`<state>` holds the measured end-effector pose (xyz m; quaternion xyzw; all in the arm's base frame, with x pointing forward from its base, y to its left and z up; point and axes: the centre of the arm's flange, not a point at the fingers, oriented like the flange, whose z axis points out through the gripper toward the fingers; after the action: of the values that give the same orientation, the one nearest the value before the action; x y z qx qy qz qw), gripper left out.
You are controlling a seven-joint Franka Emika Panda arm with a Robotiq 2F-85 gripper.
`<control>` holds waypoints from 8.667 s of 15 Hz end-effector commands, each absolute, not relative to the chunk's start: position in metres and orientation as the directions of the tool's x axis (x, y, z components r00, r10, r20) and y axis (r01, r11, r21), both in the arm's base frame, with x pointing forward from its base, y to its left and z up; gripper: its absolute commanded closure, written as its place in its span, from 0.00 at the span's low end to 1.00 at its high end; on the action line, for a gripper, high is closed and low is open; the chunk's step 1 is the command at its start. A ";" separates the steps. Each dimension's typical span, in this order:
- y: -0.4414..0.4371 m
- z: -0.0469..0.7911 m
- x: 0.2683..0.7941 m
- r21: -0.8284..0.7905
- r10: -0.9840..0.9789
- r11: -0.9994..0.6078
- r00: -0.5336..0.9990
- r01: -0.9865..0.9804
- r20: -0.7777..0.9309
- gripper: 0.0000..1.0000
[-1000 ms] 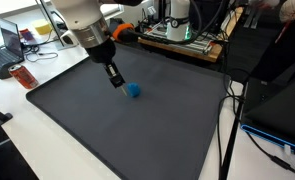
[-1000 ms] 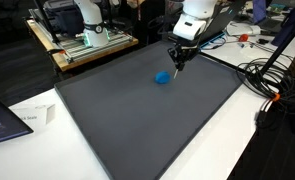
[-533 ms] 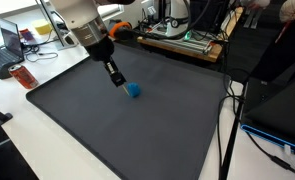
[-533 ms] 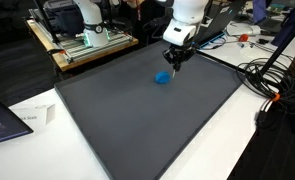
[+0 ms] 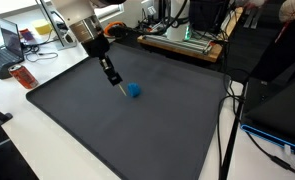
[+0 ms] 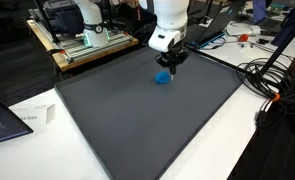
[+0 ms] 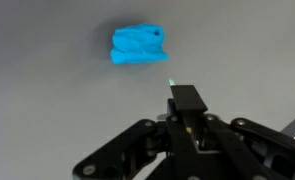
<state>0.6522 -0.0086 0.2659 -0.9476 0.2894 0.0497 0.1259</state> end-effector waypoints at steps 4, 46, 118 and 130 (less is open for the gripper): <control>-0.028 0.266 0.624 -0.321 -0.531 -0.771 0.834 -0.550 -0.150 0.97; -0.062 0.226 0.526 -0.558 -0.685 -0.650 0.715 -0.516 0.137 0.97; -0.016 0.246 0.415 -0.345 -0.317 -0.934 0.675 -0.097 0.666 0.97; -0.021 0.333 0.379 -0.251 -0.289 -0.954 0.727 -0.164 0.623 0.97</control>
<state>0.3941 -0.0257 0.2957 -0.9166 0.1263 -0.3666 0.0974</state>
